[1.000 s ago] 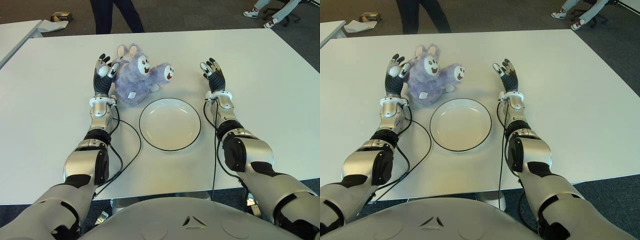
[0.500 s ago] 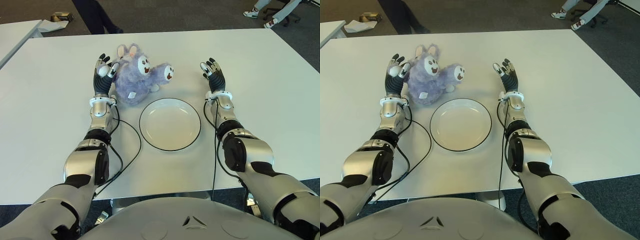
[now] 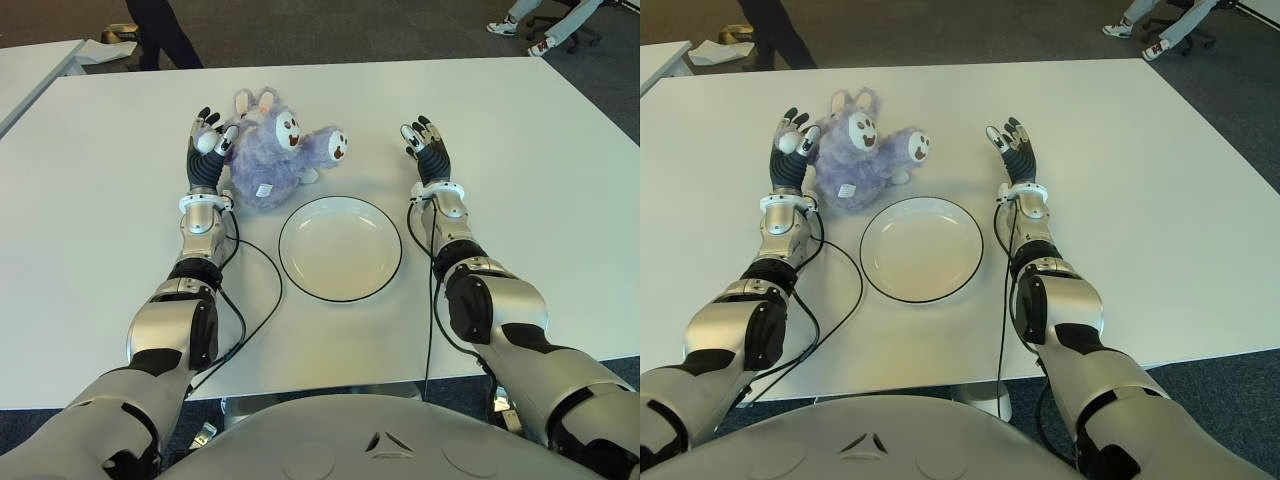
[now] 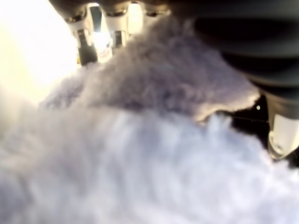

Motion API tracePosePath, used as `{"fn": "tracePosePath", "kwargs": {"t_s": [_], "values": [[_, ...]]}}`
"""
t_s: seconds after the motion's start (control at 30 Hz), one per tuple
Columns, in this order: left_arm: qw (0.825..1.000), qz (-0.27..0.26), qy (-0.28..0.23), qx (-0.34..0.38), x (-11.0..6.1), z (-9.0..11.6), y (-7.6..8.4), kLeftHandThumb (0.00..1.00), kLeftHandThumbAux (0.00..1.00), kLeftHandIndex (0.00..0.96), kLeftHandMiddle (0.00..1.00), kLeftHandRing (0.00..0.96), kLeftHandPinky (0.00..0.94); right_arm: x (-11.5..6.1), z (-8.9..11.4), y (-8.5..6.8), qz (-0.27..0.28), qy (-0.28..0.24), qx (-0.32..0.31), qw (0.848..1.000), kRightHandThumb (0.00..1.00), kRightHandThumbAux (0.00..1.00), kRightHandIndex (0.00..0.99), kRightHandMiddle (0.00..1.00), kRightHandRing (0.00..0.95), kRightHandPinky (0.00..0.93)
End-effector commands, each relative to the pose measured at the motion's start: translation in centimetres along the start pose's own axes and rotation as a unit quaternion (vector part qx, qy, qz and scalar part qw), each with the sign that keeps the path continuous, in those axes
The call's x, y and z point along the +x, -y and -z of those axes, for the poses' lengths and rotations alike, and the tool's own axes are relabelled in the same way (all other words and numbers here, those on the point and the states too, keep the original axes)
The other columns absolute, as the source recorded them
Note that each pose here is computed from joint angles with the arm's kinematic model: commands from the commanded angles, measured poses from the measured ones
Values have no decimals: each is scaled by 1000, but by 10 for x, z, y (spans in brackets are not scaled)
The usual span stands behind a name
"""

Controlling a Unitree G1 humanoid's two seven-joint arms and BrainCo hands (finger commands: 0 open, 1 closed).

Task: Put the doll into the plate.

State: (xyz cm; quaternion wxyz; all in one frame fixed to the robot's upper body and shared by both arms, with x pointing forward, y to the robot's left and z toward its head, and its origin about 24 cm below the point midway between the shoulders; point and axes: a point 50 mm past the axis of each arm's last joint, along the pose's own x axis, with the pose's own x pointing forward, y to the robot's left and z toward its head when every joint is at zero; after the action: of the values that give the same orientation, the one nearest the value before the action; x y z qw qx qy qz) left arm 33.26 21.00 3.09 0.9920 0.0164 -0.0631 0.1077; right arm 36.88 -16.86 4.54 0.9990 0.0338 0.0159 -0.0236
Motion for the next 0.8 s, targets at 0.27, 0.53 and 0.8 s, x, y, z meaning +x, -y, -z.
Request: {"fn": "tracePosePath", "kwargs": {"t_s": [0.27, 0.53, 0.8], "values": [[997, 6, -81, 13, -34, 40, -2, 0, 478, 0, 122, 130, 130, -22, 44, 3, 7, -88, 2, 996, 87, 551, 26, 56, 55, 74], [997, 2, -82, 8, -34, 40, -1, 0, 486, 0, 121, 127, 124, -22, 45, 4, 8, -88, 2, 996, 94, 561, 26, 55, 51, 65], [997, 3, -79, 6, -34, 40, 0, 0, 494, 0, 110, 115, 116, -23, 45, 4, 10, -88, 1, 996, 99, 564, 23, 55, 53, 71]]}}
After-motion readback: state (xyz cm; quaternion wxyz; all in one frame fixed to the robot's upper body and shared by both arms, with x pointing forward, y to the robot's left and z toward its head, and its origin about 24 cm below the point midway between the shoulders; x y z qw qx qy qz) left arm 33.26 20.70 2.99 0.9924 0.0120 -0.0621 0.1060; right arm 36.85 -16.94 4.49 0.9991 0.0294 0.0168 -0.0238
